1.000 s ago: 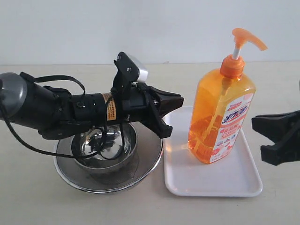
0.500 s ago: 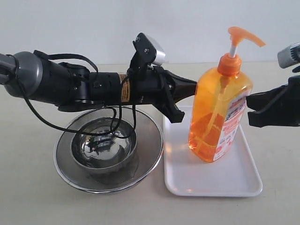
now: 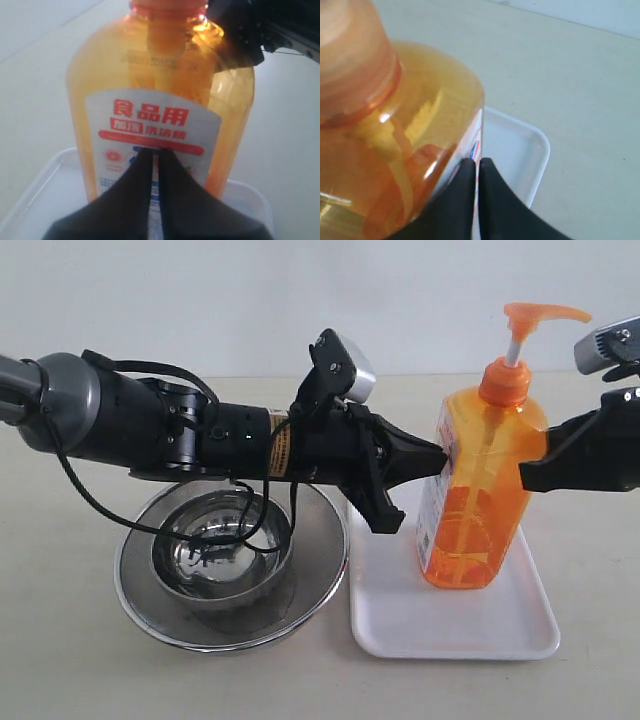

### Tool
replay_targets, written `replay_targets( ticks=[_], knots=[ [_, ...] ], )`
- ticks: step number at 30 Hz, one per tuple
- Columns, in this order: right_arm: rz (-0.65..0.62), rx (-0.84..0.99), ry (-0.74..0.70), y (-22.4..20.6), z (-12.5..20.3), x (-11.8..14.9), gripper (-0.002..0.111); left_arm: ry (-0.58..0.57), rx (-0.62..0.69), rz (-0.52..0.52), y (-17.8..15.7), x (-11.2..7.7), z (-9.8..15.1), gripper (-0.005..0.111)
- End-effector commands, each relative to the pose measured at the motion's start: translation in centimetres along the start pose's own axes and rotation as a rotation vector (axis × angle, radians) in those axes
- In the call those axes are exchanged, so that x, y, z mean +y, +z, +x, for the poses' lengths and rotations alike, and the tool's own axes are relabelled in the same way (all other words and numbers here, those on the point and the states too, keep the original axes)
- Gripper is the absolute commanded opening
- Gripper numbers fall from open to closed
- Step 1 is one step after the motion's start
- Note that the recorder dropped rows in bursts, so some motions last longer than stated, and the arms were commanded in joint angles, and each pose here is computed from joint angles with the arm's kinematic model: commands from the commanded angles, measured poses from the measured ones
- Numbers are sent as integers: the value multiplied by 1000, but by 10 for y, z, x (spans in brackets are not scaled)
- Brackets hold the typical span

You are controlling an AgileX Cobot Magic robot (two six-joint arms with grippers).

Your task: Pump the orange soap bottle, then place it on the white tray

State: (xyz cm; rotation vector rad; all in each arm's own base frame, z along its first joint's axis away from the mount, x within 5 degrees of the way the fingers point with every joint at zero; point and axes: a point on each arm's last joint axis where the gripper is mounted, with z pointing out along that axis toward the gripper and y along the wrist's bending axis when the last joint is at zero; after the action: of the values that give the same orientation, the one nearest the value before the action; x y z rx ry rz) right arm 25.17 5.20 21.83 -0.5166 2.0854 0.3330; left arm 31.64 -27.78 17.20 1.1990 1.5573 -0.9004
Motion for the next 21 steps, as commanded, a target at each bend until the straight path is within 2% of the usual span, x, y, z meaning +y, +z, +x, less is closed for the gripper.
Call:
replay_targets(
  ticks=[1,5,10,12,16,21],
  knots=[
    [-42,-20,-11,1,-3,3,0,12,-29,20,-1,-6,-13,5],
    [-20,-13,-12,1,-3,1,0,14,-7,-11,-3,-3,-13,5],
    [154,-31,3,-21,-9,-7,0,14,35,-125,-19,5,-29,5],
    [177,-86,-2,-38,-15,-3,0,29,46,-183,-32,7,-39,5],
    [190,-207,26,-73,-17,12,0,35,79,-313,-63,0,-57,5],
    [212,-369,-10,-120,-3,34,0,-4,59,-510,-120,-20,-85,5]
  ],
)
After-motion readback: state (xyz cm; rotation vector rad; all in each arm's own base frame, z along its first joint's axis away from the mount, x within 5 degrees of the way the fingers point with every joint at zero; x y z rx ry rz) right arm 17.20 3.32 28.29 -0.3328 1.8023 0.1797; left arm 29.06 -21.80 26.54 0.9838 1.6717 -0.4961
